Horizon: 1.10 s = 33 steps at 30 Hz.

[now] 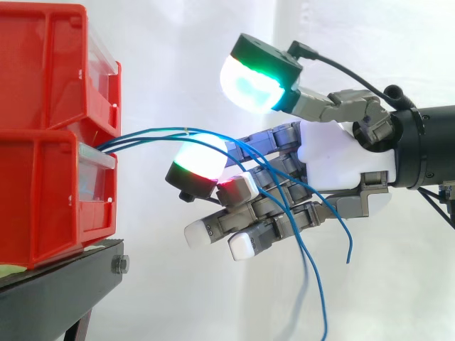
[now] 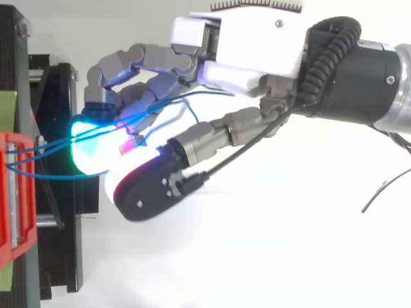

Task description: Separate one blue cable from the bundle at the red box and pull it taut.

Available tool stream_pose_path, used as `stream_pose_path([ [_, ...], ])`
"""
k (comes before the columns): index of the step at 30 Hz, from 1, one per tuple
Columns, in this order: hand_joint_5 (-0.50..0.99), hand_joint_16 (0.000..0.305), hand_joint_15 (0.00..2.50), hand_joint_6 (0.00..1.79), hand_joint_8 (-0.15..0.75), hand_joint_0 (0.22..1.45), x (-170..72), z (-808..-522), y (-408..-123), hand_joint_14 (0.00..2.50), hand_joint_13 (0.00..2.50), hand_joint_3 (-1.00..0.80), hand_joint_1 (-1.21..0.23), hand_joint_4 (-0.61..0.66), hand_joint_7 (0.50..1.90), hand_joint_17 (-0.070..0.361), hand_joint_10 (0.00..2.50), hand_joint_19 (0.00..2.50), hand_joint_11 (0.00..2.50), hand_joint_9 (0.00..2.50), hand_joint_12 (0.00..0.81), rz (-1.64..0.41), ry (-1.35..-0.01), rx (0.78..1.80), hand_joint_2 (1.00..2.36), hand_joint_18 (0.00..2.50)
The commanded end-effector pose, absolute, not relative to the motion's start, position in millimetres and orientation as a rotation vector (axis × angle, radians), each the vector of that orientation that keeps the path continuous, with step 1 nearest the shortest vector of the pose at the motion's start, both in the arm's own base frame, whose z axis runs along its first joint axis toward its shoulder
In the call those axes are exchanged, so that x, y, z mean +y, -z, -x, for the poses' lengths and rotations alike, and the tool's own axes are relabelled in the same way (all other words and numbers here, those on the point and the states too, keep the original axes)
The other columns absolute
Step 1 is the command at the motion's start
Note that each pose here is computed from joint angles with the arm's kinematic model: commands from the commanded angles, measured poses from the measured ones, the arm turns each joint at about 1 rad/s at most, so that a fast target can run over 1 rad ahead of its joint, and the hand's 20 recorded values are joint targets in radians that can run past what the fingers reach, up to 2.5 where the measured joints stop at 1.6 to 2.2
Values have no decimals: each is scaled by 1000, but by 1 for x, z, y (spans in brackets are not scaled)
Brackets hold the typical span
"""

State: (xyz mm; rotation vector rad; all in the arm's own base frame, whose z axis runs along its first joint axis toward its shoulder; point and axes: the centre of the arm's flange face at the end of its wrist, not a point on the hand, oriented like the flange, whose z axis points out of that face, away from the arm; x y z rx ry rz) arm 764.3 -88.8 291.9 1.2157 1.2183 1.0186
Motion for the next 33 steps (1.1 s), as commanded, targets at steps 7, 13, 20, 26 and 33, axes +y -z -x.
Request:
stream_pose_path([
  [7, -135, 45, 425, 564, 303, 608, -89, -765, -294, 15, 525, -500, -521, 82, 1243, 102, 22, 658, 1200, 956, 360, -1210, -1022, 1212, 1000, 576],
  [13, -120, 45, 533, 500, 319, 582, -89, -765, -292, 18, 798, -500, -403, 98, 1313, 101, 24, 698, 1194, 1062, 379, -1208, -1018, 1216, 1000, 767],
  [20, -89, 42, 507, 502, 331, 618, -89, -765, -292, 18, 876, -500, -333, 156, 1270, 95, 26, 633, 1086, 1216, 363, -1204, -1015, 1218, 1000, 817],
  [26, -89, 42, 518, 502, 331, 646, -92, -764, -291, 20, 878, -372, -436, 125, 1278, 94, 25, 625, 1113, 1224, 366, -1198, -1000, 1223, 1011, 810],
  [33, -94, 42, 553, 500, 327, 643, -92, -765, -292, 19, 882, -346, -545, 80, 1399, 95, 26, 655, 1191, 1212, 375, -1197, -995, 1220, 1013, 810],
])
